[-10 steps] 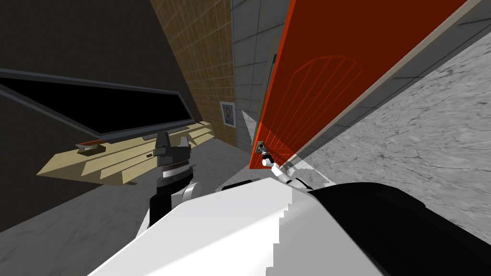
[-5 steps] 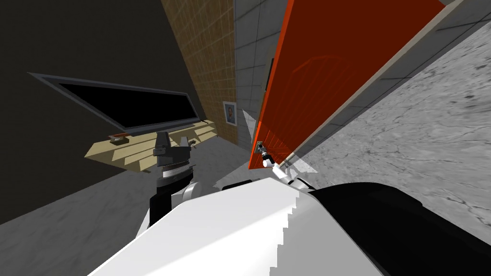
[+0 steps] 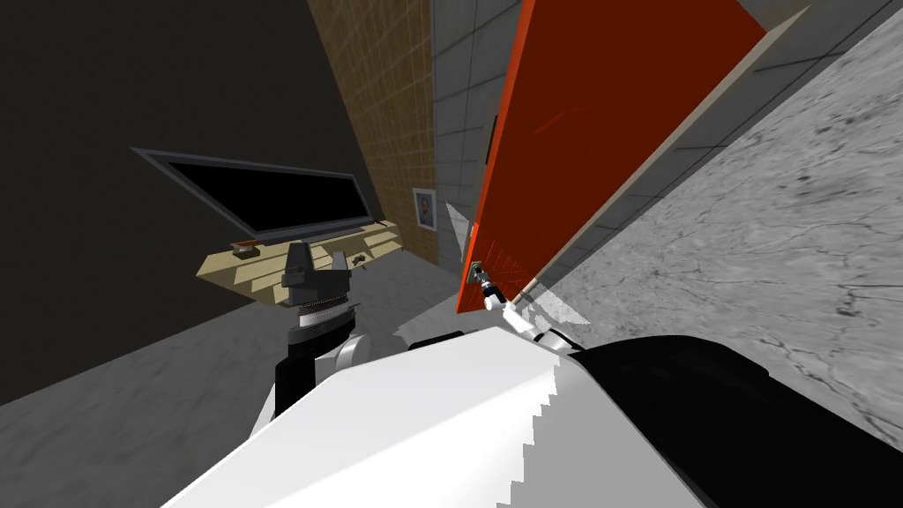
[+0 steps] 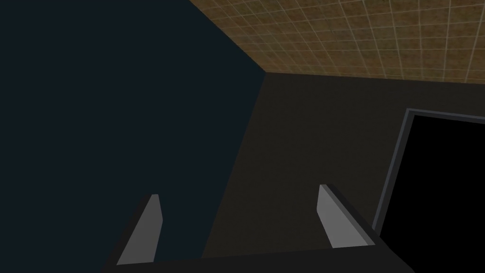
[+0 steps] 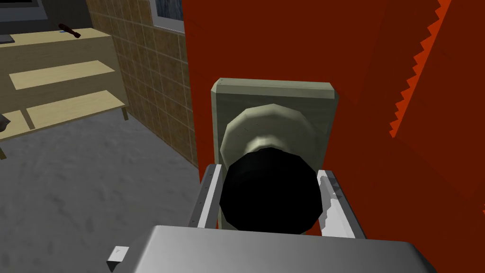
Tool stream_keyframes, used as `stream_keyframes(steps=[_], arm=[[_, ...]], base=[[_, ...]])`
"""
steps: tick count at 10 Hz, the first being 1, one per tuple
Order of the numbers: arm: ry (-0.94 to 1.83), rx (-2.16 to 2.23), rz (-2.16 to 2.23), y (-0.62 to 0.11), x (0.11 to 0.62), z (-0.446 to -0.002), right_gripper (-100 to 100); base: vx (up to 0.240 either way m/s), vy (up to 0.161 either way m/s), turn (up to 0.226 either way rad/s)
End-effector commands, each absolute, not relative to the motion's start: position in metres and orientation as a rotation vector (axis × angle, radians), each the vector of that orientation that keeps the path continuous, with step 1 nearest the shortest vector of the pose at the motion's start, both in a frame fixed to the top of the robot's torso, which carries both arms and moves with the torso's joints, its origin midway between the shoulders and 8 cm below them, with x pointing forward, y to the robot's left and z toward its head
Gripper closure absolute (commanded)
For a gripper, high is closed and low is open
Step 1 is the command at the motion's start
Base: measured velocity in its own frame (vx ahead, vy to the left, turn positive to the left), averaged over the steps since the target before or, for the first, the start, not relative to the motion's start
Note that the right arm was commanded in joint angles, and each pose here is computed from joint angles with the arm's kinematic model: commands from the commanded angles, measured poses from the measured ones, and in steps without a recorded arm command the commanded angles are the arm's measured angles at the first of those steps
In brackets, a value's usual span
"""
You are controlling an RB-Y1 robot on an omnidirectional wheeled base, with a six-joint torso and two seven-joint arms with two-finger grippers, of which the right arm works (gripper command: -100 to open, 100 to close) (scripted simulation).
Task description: Pull the door open
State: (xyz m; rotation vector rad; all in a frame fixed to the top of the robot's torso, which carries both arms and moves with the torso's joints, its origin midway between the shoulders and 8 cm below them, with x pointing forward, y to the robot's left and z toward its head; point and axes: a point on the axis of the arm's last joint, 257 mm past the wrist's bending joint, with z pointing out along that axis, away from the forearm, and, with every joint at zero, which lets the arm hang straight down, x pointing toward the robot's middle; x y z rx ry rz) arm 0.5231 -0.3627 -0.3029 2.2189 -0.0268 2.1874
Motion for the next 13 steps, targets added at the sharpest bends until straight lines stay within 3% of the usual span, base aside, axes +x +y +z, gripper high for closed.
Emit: stream_keyframes(steps=[1,9,13], arm=[[0.004,2.214,2.213,-0.363,0.516,-0.298,100],[0.198,2.284,2.303,-0.346,0.467,-0.295,100],[0.198,2.284,2.303,-0.346,0.467,-0.295,100]], base=[[-0.066,-0.008,-0.026],[-0.035,-0.021,-0.061],[0.000,-0.001,-0.002]])
